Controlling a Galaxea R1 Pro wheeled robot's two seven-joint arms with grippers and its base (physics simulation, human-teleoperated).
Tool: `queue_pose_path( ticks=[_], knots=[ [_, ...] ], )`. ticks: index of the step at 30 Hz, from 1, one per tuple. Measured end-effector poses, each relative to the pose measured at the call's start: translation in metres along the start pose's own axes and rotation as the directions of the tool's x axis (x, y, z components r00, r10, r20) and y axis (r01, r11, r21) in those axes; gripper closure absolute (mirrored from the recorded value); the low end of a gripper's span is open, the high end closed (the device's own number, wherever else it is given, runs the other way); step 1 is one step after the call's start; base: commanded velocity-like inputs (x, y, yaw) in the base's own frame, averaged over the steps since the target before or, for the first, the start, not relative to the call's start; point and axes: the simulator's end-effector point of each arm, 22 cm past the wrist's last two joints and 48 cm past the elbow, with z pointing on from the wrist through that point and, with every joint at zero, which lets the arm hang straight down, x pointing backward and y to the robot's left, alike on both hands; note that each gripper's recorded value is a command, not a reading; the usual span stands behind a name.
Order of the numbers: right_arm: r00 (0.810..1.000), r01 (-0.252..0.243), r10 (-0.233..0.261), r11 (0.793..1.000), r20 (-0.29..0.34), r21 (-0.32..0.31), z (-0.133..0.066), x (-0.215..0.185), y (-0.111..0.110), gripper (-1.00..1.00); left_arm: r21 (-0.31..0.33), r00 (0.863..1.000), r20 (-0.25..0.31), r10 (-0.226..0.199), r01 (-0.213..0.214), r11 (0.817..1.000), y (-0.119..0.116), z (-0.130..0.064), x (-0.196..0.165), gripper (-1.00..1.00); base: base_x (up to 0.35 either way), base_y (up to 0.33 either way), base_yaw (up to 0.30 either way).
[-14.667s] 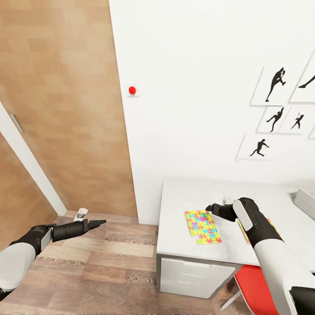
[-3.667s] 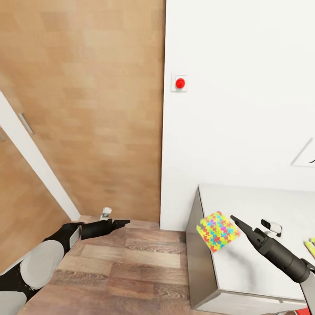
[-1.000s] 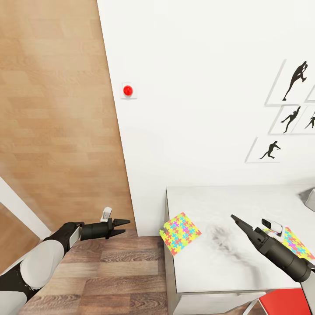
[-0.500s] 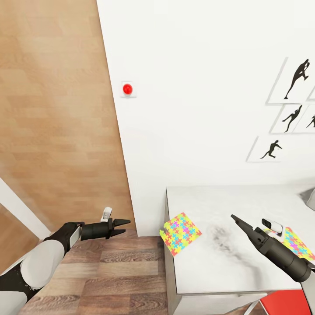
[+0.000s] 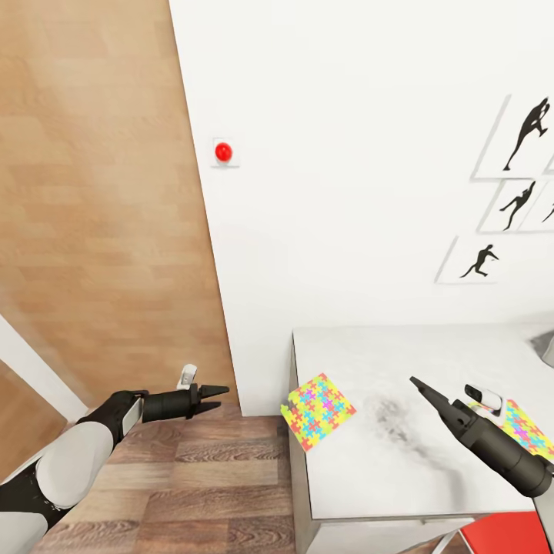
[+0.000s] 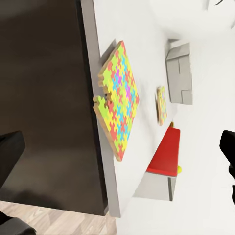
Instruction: Put all the toys in the child's room - the three board games (two on the bed and one on the table), the two jigsaw puzzles on the table, and the tennis ball on the table - inside the toy box on the table in the child's room.
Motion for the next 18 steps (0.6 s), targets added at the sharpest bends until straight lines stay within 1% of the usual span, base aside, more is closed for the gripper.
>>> queue_pose_path(
  ticks=[9,13,18],
  knots=[
    [1.0,0.0,0.0,1.0,0.003,-0.002,-0.0003,0.003,-0.0068,-1.0,0.0,0.999,0.011,0.043,-0.043,0.999,0.0071,0.0035,-0.0037,-1.0,0.0,0.0,-0.01],
    [1.0,0.001,-0.001,1.0,0.004,-0.005,-0.0004,0.0038,-0.0086,-1.0,0.001,0.998,0.014,0.056,-0.056,0.998,0.0091,0.0052,-0.0052,-1.0,0.0,0.0,-0.109],
    [1.0,0.005,-0.005,1.0,0.006,-0.009,-0.0005,0.0048,-0.0105,-1.0,0.004,0.997,0.019,0.073,-0.073,0.997,0.0103,0.0067,-0.0072,-1.0,0.0,0.0,-0.165]
  ],
)
